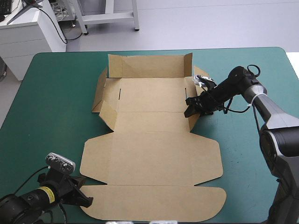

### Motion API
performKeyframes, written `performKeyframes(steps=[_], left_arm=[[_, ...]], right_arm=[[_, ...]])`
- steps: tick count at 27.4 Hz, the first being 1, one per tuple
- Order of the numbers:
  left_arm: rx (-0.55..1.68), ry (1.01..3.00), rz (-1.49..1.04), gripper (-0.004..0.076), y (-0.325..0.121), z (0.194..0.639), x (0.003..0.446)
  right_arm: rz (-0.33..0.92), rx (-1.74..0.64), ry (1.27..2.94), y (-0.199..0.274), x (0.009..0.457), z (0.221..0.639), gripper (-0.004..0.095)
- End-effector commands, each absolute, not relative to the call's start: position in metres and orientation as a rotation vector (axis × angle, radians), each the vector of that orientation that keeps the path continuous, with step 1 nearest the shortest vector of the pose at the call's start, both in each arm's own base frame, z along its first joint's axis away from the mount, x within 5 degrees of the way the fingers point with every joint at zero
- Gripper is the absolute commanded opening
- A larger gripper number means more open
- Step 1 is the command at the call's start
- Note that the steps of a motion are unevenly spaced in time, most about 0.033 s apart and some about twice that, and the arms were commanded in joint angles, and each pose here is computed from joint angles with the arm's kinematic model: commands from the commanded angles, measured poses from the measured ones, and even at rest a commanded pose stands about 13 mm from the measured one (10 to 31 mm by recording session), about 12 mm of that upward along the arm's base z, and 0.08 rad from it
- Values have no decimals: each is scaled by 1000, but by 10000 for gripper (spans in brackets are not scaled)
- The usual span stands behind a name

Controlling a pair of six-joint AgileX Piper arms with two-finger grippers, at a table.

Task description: Fold the box

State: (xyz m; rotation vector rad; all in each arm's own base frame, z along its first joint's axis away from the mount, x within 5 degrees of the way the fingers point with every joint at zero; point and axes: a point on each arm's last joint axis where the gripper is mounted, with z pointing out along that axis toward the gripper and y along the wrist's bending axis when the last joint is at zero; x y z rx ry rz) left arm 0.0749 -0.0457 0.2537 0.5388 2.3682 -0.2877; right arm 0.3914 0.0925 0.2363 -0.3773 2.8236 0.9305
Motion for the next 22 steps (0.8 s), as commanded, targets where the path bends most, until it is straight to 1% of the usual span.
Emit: performKeyframes(steps=[1, 2, 9, 16, 18, 19, 22], left_arm=[[515, 2306, -317, -8, -49, 264, 79], [515, 2306, -317, -8, -49, 264, 79], [515, 2306, -317, -8, -49, 264, 79], [515, 2306, -317, -8, -49, 264, 79], [515, 2306, -317, -8, -49, 264, 79], [515, 2306, -317, -8, -49, 264, 79], [515, 2306, -317, -8, -49, 264, 79]], right_arm=[[911, -444, 2730, 93, 388, 266, 69], [905, -466, 2724, 93, 388, 266, -11], [884, -512, 2684, 93, 390, 266, -9], [836, -524, 2635, 92, 395, 269, -9], [810, -569, 2626, 91, 395, 275, -9], [763, -621, 2619, 90, 397, 286, -9], [676, -709, 2572, 87, 400, 316, -10]])
